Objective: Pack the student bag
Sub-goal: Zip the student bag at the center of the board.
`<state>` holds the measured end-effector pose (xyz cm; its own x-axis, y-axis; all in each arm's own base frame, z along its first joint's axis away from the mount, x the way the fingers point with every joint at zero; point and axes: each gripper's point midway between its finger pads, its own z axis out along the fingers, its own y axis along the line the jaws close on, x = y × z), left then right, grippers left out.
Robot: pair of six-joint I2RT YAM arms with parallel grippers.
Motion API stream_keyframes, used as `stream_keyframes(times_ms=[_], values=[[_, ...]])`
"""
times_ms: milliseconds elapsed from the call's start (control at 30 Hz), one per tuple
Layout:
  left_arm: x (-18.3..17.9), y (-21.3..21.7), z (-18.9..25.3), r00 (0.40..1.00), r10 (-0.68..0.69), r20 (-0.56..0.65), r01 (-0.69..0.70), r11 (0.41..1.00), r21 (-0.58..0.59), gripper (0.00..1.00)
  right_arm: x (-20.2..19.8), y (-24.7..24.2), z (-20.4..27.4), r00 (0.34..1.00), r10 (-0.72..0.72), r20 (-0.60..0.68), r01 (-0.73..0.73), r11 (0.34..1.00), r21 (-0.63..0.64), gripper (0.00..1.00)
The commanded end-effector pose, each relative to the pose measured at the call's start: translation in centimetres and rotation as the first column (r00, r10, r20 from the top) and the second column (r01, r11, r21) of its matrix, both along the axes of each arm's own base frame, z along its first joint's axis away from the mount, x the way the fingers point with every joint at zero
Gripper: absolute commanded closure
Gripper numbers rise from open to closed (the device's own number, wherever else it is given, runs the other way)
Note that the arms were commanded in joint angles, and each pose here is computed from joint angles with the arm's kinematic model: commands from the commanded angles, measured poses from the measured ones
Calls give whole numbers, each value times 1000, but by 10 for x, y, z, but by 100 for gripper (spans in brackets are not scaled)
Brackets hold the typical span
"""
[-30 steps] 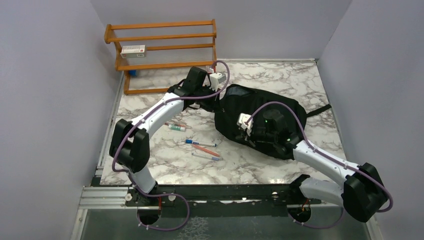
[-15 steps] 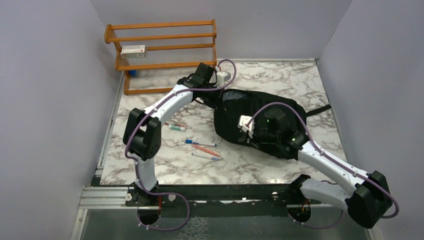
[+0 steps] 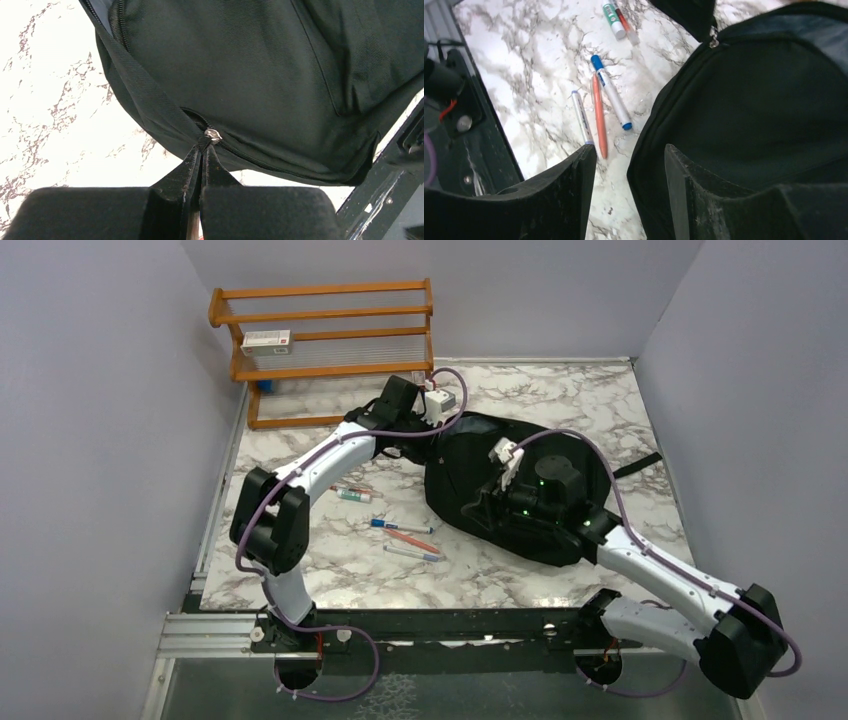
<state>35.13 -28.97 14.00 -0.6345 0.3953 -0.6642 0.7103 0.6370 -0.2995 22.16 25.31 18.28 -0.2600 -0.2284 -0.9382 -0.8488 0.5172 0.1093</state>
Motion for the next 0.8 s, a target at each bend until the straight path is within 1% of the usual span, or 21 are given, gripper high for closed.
stream_keyframes(times_ms=[0, 133, 267, 400, 433, 633, 700, 767], values=[[-10, -10, 33, 994, -51, 95, 57, 996, -64, 100, 29, 15, 15, 978, -158, -134, 177, 975, 136, 42], [-19, -14, 37, 992, -77, 97, 84, 994, -74, 100, 49, 24, 0, 961, -207, -183, 230, 967, 112, 40], [-29, -20, 37, 990, -107, 95, 114, 991, -75, 100, 68, 36, -7, 956, -226, -185, 252, 959, 130, 39], [-35, -21, 37, 988, -121, 92, 128, 989, -75, 100, 84, 43, -22, 946, -257, -199, 280, 955, 100, 40], [-40, -21, 41, 986, -134, 96, 142, 987, -81, 100, 87, 48, -33, 953, -236, -190, 256, 962, 92, 48], [-45, -19, 45, 985, -141, 99, 150, 985, -86, 100, 78, 53, -43, 970, -167, -178, 184, 979, 83, 76], [-46, -18, 46, 985, -140, 100, 149, 985, -85, 100, 72, 53, -46, 976, -132, -175, 146, 987, 67, 88], [-44, -17, 45, 985, -134, 105, 143, 987, -76, 100, 63, 50, -53, 978, -101, -182, 109, 993, 33, 96]])
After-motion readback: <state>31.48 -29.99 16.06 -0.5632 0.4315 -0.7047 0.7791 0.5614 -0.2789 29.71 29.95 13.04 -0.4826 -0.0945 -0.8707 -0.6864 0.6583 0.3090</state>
